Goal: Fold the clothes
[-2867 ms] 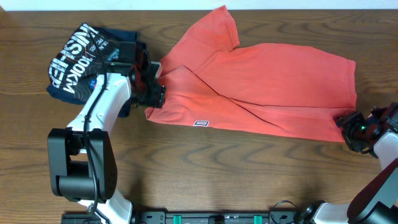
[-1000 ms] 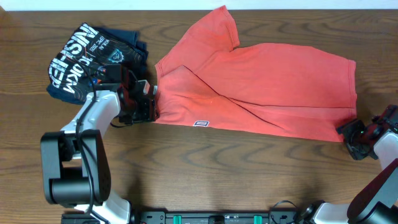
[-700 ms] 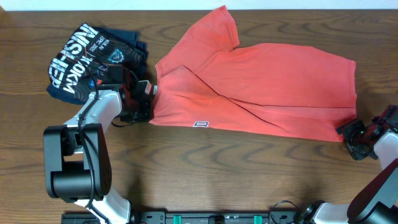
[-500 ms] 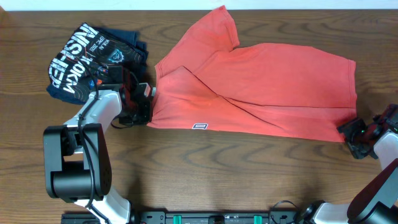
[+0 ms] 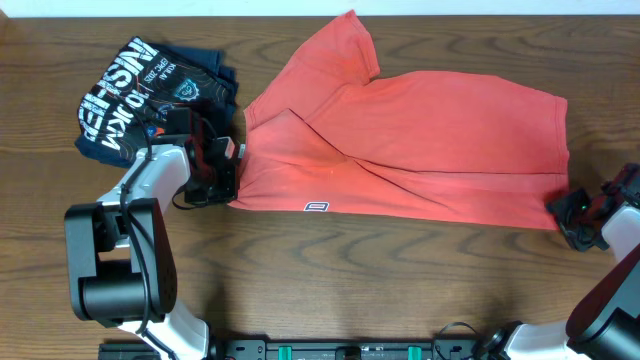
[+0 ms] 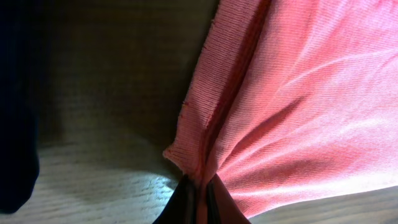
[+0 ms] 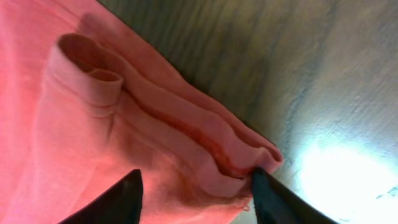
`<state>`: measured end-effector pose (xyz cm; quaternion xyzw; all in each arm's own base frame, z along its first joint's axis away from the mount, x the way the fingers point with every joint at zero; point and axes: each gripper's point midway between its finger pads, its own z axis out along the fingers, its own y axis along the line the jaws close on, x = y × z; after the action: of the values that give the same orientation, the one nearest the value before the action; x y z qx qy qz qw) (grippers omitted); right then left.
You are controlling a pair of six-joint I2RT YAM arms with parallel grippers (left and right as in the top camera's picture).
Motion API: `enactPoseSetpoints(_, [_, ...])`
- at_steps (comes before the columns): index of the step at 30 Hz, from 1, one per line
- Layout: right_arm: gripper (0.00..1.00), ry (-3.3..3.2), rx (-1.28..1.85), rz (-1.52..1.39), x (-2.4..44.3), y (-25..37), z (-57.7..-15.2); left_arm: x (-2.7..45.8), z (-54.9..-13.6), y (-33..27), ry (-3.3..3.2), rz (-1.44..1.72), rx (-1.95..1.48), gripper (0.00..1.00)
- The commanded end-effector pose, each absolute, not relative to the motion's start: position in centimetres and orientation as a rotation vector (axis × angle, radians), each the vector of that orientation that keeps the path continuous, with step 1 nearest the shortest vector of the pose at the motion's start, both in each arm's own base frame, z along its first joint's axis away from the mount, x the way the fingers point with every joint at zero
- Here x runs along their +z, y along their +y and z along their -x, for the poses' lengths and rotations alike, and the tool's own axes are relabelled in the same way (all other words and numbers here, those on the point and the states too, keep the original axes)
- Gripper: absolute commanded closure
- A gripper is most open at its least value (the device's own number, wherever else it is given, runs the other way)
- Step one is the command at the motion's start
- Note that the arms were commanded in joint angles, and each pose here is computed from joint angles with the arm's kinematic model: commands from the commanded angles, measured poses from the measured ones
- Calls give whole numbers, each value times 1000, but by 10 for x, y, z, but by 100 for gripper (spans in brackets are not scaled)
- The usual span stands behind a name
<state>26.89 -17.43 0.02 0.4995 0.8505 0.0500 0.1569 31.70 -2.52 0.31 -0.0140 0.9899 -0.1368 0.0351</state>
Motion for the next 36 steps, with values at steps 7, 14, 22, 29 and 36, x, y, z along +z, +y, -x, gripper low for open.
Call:
enactPoseSetpoints(7, [99, 2426, 73, -1650, -22, -183, -238, 28, -326, -2, 2982, 132, -356, 94])
enactPoseSetpoints(14, [99, 2339, -137, -1742, 19, -200, -209, 42, -324, -1, 2959, 132, -350, 94])
enactPoseSetpoints(22, [60, 2300, -155, -1769, 29, -200, -205, 43, -313, -2, 3001, 142, -359, 91])
enactPoseSetpoints(29, [59, 2352, 300, -1487, 37, -163, -259, 43, -310, -3, 3012, 144, -363, 67])
enactPoseSetpoints(36, [56, 2438, 299, -1480, 19, -146, -264, 43, -309, -3, 3013, 145, -364, 59])
